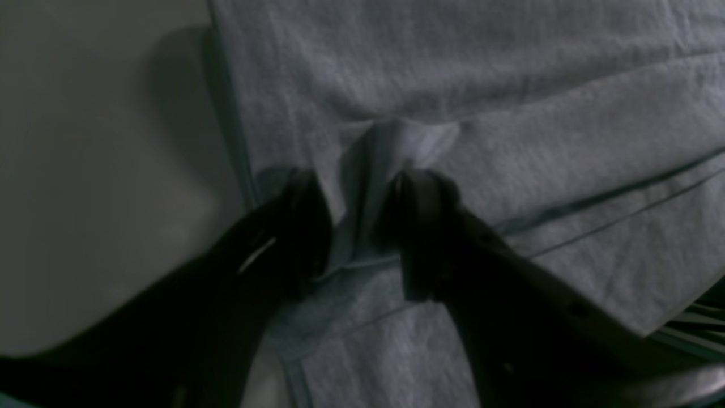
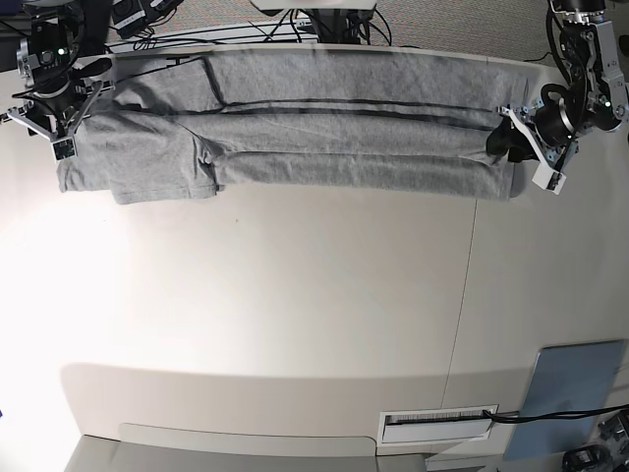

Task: Fold the T-shirt properly
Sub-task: 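Release the hem and open both grippers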

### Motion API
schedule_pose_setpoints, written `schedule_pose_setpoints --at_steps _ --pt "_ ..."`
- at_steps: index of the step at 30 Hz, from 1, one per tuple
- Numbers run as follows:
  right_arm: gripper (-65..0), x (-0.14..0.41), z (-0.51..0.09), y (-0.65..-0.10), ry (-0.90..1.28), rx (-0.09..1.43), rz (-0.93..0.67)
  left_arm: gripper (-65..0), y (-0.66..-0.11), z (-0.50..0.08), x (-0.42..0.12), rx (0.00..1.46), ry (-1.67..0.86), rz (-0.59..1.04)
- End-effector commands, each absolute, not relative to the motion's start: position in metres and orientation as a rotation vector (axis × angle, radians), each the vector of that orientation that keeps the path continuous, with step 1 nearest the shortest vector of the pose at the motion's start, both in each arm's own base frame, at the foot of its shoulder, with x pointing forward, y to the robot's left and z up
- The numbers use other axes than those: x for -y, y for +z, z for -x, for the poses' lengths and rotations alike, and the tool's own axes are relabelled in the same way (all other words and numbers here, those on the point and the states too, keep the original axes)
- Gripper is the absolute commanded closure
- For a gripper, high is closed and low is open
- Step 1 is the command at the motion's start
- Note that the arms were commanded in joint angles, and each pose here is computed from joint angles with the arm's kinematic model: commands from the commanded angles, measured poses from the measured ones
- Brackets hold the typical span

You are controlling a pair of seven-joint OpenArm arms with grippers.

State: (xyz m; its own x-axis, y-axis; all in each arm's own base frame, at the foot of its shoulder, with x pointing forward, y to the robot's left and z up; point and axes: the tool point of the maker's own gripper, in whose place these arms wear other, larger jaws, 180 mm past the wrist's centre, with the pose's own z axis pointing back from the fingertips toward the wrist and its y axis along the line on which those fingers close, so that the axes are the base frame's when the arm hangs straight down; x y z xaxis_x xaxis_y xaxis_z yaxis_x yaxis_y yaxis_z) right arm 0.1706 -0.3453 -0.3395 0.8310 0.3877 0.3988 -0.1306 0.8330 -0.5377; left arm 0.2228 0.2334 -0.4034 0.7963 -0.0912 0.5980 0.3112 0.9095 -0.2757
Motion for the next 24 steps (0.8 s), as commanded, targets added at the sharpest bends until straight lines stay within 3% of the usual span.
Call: schedule_pose_setpoints --at_steps 1,10,16,19,24 --pt "-18.9 0.350 -0.177 -0.329 0.298 0.554 0.549 -25.0 -0.392 -0.231 -0.240 0.654 -0.232 0.360" --pt "-18.9 0.356 -0.179 -0.324 0.260 0.574 0.582 -25.0 -0.393 -0.233 -0.246 0.650 -0.184 0.343" --pt "-18.9 0.346 -0.201 -0.309 0.293 0.723 0.571 -25.0 -0.393 -0.233 -0.245 0.649 -0.185 0.343" --pt "-18.9 0.348 -0.206 -0.306 0.275 0.722 0.579 -25.0 -0.394 -0.233 -0.248 0.646 -0.163 0.334" --pt "-18.9 0.350 -0.208 -0.305 0.265 0.716 0.584 -35.0 -0.405 -0.230 -0.266 0.601 -0.094 0.255"
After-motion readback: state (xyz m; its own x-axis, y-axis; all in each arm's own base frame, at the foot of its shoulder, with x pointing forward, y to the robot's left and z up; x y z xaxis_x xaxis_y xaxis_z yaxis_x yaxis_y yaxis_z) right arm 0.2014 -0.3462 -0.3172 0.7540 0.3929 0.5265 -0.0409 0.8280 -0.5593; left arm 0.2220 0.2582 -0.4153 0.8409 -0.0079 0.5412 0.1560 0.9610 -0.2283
